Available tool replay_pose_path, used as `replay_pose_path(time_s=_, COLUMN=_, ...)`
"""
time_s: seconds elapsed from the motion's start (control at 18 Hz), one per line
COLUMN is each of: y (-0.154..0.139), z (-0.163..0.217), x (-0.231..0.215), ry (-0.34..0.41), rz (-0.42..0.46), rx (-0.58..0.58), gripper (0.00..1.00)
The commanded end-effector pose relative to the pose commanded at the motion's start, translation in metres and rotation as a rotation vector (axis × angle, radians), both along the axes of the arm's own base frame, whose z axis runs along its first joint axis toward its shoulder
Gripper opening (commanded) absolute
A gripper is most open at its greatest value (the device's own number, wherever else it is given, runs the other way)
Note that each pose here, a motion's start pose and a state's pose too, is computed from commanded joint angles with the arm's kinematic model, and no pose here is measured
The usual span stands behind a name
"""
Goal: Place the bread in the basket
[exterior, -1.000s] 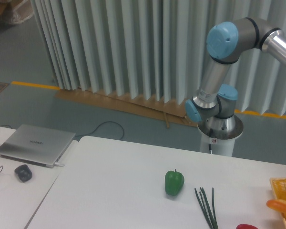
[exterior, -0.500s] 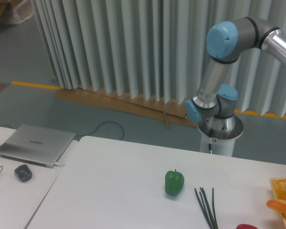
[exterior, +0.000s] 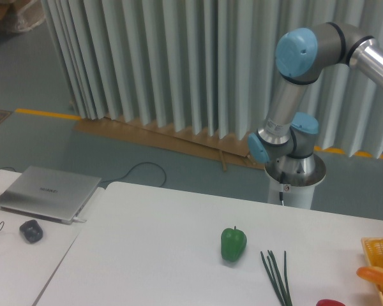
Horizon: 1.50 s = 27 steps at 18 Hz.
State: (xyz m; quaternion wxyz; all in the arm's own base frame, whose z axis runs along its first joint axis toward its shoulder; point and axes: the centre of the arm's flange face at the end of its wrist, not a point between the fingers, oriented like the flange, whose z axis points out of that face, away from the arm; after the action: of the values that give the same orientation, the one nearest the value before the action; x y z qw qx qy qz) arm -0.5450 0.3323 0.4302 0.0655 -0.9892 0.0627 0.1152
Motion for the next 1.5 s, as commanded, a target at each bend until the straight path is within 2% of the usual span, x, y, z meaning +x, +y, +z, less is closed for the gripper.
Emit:
replay_pose_path(time_s=0.28, y=0.007, z=0.011, x=0.015, ry=0.018, rz=-0.009, rx=-0.003, gripper=1.00)
replay_pose_path(time_s=0.5, y=0.049, z=0.046, x=0.073, ry=0.095, rz=-0.095, rx=-0.046, gripper=1.00)
replay_pose_path(time_s=0.61, y=0.067, z=0.053, x=0.105, ry=0.075, rz=-0.133, rx=-0.042, gripper=1.00)
replay_pose_path(time_s=0.78, y=0.076, z=0.063, x=0.129, ry=0.065, rz=-0.139, rx=-0.045, gripper=1.00)
replay_pose_path(time_s=1.06, y=0.094, z=0.097, x=0.192, ry=0.108, rz=-0.232, rx=-0.015, gripper=1.00)
replay_pose_path(time_s=1.28, y=0.121, z=0.101, x=0.237, ry=0.118, rz=-0.318, rx=-0.004, gripper=1.00)
replay_pose_path(time_s=1.5, y=0.125, z=0.093, x=0.244, ry=0.103, rz=-0.313, rx=0.003, gripper=1.00)
